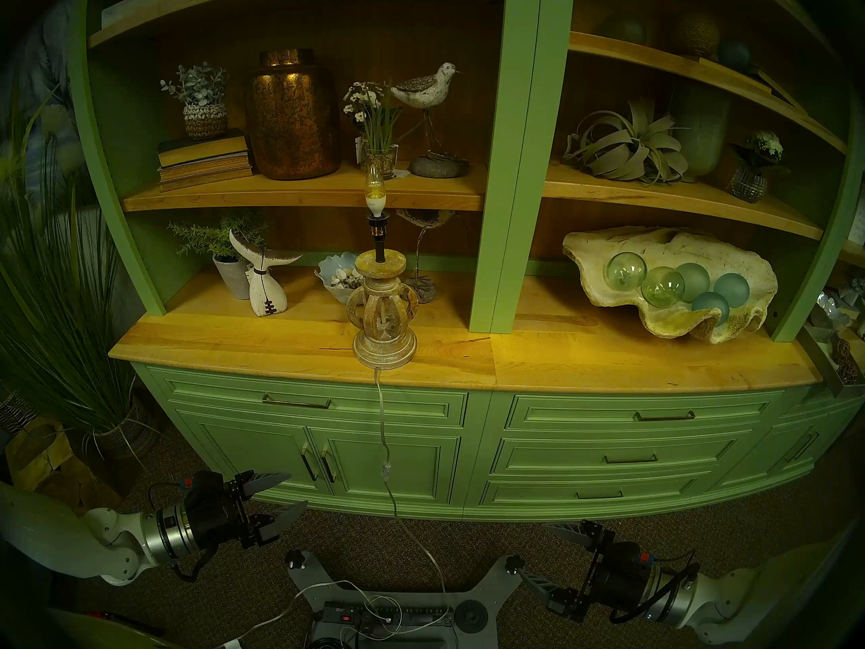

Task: Grab cable and switch light on

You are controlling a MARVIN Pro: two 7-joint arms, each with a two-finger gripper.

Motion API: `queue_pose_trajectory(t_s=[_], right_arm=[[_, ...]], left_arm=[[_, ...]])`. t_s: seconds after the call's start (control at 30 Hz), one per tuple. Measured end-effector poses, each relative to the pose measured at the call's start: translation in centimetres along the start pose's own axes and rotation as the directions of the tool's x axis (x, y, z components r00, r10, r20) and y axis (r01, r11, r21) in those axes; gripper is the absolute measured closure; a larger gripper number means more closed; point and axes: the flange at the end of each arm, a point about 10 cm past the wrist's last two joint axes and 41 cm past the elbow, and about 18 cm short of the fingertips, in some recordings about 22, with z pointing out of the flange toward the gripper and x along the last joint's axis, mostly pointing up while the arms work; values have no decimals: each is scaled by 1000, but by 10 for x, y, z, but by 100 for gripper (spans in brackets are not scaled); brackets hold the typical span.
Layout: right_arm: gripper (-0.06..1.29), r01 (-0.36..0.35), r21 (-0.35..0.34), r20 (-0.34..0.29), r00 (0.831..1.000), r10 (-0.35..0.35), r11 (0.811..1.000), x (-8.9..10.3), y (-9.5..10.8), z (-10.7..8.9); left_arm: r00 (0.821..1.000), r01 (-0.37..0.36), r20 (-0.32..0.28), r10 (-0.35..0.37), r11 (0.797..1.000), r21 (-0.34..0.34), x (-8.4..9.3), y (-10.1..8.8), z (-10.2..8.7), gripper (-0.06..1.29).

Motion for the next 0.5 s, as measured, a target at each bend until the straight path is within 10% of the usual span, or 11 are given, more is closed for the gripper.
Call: queue_pose_trajectory(t_s=[0.5], right_arm=[[-1, -1, -1, 3, 1000, 1, 1000, -1, 0, -1]], left_arm=[[979, 200, -63, -193, 973, 118, -25, 50, 65, -3]])
